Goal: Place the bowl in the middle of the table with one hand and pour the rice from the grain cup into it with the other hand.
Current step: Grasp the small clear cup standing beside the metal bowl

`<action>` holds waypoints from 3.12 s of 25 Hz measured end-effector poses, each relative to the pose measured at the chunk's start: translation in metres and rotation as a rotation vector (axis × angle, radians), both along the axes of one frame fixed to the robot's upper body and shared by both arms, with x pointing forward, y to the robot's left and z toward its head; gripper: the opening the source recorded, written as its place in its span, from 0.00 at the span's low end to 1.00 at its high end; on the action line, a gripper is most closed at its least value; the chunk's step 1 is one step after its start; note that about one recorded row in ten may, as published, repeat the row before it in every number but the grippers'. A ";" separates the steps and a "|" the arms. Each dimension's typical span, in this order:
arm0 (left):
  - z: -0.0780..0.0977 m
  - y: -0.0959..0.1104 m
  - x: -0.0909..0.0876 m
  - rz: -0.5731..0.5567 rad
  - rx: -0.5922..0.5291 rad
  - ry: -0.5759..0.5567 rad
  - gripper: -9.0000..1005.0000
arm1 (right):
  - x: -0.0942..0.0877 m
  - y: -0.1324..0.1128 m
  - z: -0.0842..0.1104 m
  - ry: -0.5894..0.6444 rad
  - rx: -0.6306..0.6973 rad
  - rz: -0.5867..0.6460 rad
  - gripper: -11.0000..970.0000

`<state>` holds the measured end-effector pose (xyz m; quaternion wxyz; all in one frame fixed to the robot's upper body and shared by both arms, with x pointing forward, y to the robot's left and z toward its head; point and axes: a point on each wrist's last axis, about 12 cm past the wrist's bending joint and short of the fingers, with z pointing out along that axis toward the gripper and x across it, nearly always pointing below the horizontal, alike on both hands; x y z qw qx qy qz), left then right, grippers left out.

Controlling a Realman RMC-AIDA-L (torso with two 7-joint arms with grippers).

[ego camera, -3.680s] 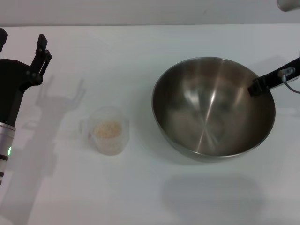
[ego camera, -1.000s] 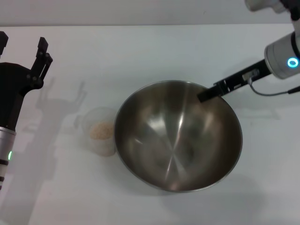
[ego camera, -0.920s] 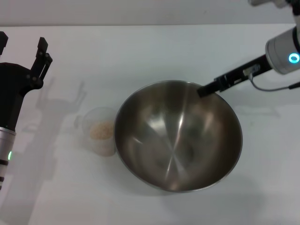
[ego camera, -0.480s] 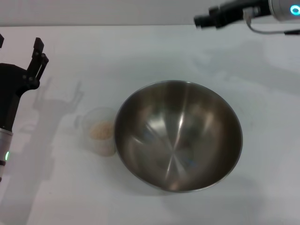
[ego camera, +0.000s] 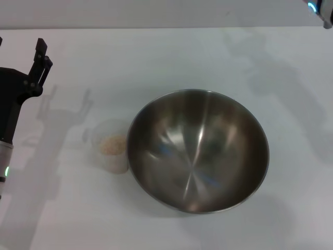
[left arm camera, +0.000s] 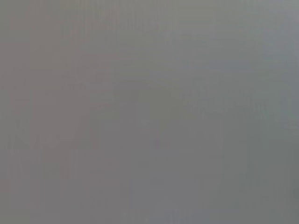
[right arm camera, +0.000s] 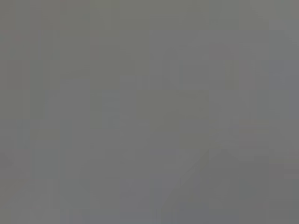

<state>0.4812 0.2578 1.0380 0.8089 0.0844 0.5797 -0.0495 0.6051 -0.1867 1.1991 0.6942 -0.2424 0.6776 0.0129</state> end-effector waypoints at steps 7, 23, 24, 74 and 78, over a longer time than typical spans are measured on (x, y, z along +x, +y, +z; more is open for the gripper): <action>0.001 -0.001 0.000 -0.002 -0.006 -0.003 0.77 | -0.038 -0.007 -0.036 -0.331 0.116 -0.235 0.49; -0.013 0.010 -0.029 0.018 -0.040 0.052 0.76 | -0.096 -0.114 -0.135 -0.306 0.594 -0.130 0.49; -0.015 0.011 -0.035 0.021 -0.040 0.059 0.76 | -0.098 -0.119 -0.138 -0.292 0.586 -0.137 0.49; -0.059 -0.005 -0.053 -0.186 0.143 0.373 0.75 | -0.083 -0.147 -0.148 -0.182 0.496 -0.237 0.49; -0.060 -0.006 -0.052 -0.180 0.149 0.380 0.75 | -0.081 -0.146 -0.148 -0.178 0.500 -0.236 0.49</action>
